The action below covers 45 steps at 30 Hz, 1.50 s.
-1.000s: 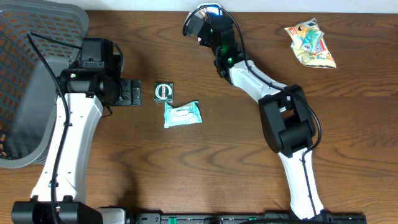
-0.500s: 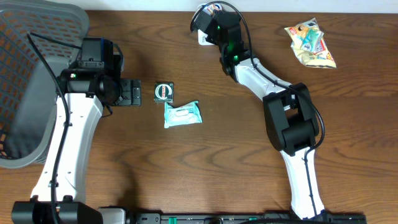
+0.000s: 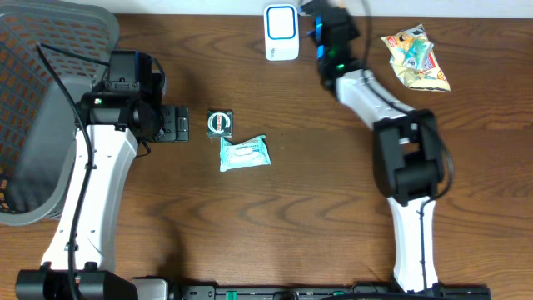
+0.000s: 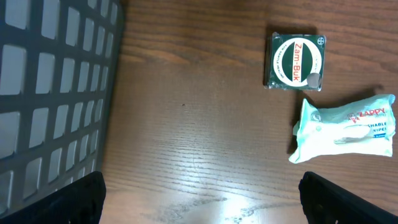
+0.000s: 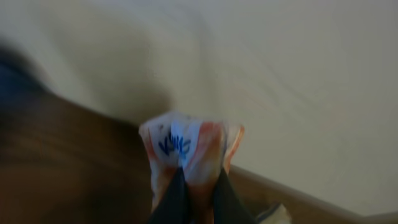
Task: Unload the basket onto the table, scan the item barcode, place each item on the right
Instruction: 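Carry the orange pack to the back right corner and release it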
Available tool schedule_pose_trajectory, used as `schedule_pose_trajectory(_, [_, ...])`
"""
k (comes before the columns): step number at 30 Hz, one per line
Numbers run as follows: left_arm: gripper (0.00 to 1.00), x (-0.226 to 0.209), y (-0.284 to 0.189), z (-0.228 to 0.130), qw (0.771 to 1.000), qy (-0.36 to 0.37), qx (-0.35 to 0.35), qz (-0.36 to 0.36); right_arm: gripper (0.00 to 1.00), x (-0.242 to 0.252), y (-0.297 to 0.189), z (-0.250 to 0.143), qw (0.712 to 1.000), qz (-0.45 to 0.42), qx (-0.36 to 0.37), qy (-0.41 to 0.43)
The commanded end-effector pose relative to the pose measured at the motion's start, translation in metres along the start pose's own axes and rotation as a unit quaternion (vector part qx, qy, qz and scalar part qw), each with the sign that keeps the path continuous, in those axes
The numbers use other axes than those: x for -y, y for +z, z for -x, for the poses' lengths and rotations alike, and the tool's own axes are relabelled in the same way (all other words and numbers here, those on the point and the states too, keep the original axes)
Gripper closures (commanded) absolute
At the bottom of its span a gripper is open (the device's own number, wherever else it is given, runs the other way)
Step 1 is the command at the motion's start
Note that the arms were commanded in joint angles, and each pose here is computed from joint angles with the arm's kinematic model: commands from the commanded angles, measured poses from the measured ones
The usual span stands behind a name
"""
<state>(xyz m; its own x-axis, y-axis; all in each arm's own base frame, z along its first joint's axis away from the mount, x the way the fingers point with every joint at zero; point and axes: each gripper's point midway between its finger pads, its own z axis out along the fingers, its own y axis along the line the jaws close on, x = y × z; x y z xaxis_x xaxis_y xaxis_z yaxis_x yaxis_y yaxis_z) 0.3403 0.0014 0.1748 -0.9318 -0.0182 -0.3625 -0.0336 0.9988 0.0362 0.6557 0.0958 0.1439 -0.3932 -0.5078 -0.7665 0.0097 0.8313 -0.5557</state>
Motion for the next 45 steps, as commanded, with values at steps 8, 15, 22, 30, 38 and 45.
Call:
schedule_pose_trajectory(8, [0.02, -0.001, 0.003, -0.003, 1.000, 0.004, -0.006, 0.005, 0.99, 0.155, -0.008, -0.047, 0.968, -0.066, -0.084, 0.229])
schedule_pose_trajectory(15, [0.02, -0.001, 0.003, -0.003, 1.000, 0.004, -0.006, 0.005, 0.99, 0.169, 0.002, -0.103, 0.956, -0.013, -0.142, 0.257])
schedule_pose_trajectory(22, [0.02, -0.001, 0.003, -0.003, 1.000, 0.004, -0.006, 0.005, 0.99, 0.183, 0.000, -0.134, 0.944, -0.021, -0.182, 0.273])
schedule_pose_trajectory(30, [0.02, -0.001, 0.003, -0.003, 1.000, 0.004, -0.006, 0.005, 0.99, 0.172, -0.008, -0.151, 0.931, -0.013, -0.223, 0.289])
schedule_pose_trajectory(38, [0.02, -0.001, 0.003, -0.003, 1.000, 0.004, -0.006, 0.005, 0.83, 0.167, -0.013, -0.159, 0.928, -0.007, -0.243, 0.283])
schedule_pose_trajectory(45, [0.02, -0.001, 0.003, -0.003, 1.000, 0.004, -0.006, 0.005, 0.61, 0.161, -0.016, -0.162, 0.926, -0.001, -0.255, 0.279])
